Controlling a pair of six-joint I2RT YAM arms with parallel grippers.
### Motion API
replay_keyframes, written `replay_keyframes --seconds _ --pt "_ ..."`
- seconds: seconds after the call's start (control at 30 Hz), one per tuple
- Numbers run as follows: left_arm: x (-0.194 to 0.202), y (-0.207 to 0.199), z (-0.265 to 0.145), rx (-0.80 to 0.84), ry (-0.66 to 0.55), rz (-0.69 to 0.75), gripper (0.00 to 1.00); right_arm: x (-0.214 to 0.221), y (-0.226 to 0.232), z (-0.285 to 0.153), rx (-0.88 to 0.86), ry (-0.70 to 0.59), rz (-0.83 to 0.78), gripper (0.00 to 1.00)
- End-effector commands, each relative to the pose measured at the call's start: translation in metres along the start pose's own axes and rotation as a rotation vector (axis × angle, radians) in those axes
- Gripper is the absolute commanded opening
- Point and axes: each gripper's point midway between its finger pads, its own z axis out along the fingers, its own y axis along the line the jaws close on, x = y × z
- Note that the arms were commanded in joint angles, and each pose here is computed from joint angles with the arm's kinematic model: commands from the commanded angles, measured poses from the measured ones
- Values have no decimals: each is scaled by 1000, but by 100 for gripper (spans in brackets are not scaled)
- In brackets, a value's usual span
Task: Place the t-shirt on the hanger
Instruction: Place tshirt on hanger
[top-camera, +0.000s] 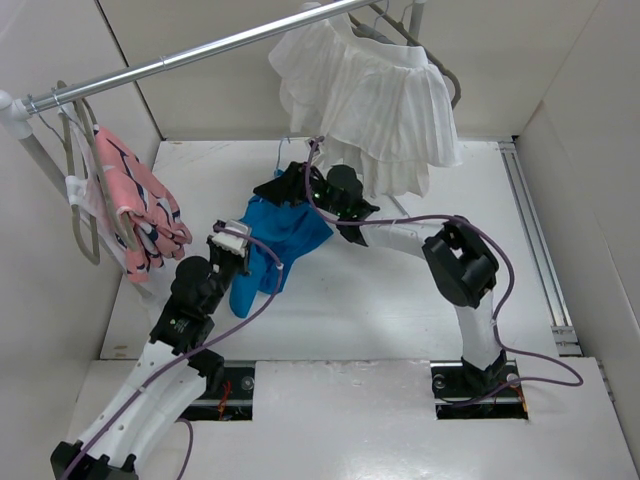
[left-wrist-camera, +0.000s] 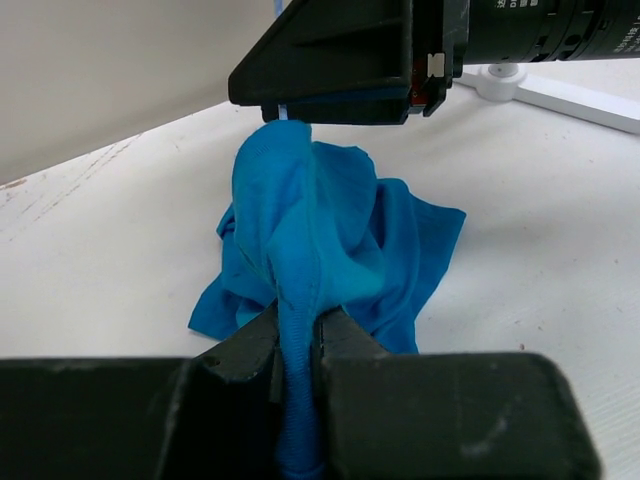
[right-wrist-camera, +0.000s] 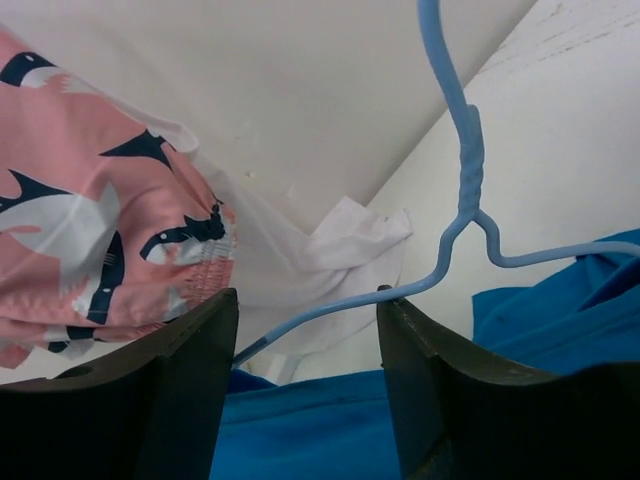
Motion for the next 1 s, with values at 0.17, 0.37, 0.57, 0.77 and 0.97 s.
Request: replay_keyframes --seconds 0.17,0.37,0.57,0.77,0.97 --pt "-9 -7 -2 47 -50 27 0 -9 22 5 -71 -63 0 12" --pt "8 -18 -2 112 23 50 0 -7 26 -1 -59 -69 -16 0" --pt "-6 -18 3 123 38 40 69 -6 35 -5 -56 -37 -115 0" --pt "-34 -20 8 142 27 8 75 -14 51 -7 -74 -38 -197 0" --pt "6 -33 14 203 162 0 73 -19 63 -9 -85 -54 -201 0"
